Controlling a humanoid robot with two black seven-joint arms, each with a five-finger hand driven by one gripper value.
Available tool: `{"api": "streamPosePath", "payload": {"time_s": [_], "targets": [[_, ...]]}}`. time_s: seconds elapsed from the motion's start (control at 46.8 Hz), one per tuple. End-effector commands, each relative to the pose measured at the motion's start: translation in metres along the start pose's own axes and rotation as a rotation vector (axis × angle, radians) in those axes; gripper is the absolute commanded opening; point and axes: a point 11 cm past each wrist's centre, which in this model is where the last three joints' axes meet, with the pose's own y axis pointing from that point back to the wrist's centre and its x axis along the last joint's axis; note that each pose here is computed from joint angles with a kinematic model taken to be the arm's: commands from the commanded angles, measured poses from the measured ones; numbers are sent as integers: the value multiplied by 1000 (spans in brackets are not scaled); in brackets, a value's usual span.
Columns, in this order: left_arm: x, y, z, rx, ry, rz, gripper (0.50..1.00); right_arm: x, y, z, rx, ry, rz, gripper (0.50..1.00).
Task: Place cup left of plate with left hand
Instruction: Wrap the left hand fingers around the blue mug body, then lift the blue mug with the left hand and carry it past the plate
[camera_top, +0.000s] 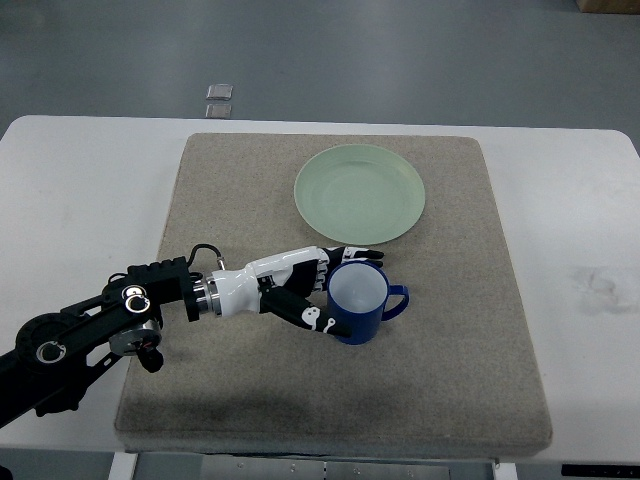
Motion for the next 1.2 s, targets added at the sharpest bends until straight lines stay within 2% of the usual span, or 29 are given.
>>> {"api": "streamPosePath", "payload": {"time_s": [0.0,0.384,0.555,0.918,1.004,1.068,1.174], "targets": [[-1,-2,0,-2,1,-3,996,0,0,0,0,0,1,932],[0,-3,-2,29,-63,-11,971,0,0,0,0,0,1,932],[-1,-4,-2,27,-64,-12,900,0,0,-1,1,0,0,932],[-3,-7,0,20,-62,-14,861,0,0,-1,1,1,1,932],[-2,-7,0,18,-63,-9,825,0,0,0,-1,1,1,932],[-1,-7,0,19,-67,1,816,0,0,0,-1,1,1,932],[0,-7,1,17,-68,4,739,0,0,1,-2,1,1,932]]}}
